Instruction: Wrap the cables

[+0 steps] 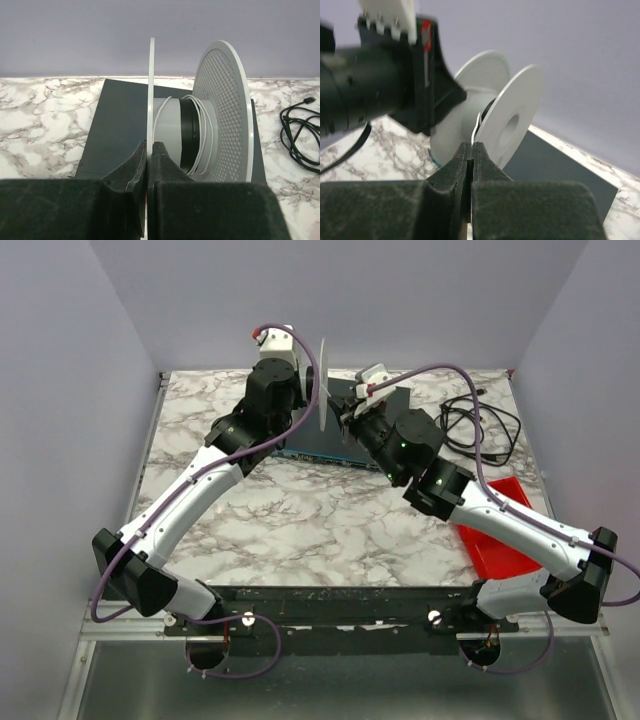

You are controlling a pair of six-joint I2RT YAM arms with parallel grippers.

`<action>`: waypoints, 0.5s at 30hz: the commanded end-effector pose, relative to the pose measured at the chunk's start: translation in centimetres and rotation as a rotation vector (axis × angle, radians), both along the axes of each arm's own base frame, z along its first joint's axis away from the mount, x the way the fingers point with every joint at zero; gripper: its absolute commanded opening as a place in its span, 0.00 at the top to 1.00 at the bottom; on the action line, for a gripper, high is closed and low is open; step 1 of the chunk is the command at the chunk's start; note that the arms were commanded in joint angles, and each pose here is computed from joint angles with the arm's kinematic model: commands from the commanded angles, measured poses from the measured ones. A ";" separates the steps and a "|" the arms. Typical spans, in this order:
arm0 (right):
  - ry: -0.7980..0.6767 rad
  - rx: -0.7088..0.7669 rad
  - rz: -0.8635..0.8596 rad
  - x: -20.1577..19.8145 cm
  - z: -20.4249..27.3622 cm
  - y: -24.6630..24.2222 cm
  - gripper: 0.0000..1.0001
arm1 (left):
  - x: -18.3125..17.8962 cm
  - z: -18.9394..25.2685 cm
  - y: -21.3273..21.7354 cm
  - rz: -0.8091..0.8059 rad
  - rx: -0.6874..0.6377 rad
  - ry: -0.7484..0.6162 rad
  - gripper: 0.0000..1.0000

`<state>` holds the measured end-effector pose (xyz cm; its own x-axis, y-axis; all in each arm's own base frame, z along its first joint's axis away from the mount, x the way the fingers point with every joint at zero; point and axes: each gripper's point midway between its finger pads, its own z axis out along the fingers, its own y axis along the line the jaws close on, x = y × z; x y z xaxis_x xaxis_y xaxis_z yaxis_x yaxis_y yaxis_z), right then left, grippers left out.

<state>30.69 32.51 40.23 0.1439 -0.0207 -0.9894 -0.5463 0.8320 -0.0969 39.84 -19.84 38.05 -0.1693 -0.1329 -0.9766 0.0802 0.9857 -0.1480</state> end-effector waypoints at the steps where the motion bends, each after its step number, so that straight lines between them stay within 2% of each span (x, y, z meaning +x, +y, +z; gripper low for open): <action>1: -0.035 -0.024 -0.060 1.9 2.5 -1.5 0.99 | -1.0 2.5 -0.7 -0.052 -0.021 -0.079 1.00; 8: -0.053 -0.003 -0.098 4.8 4.9 -3.0 0.99 | -2.2 1.6 -1.9 -0.116 0.028 -0.076 1.00; 15: -0.008 0.003 -0.090 8.0 3.8 -4.2 0.99 | -4.0 0.8 -3.4 -0.239 0.058 -0.078 1.00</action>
<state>37.66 28.18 44.71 0.1799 -0.0291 -0.9833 -0.4290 0.8972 -0.1050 37.41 -22.54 35.32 -0.2087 0.0006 -0.9780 0.2245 0.9733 -0.0473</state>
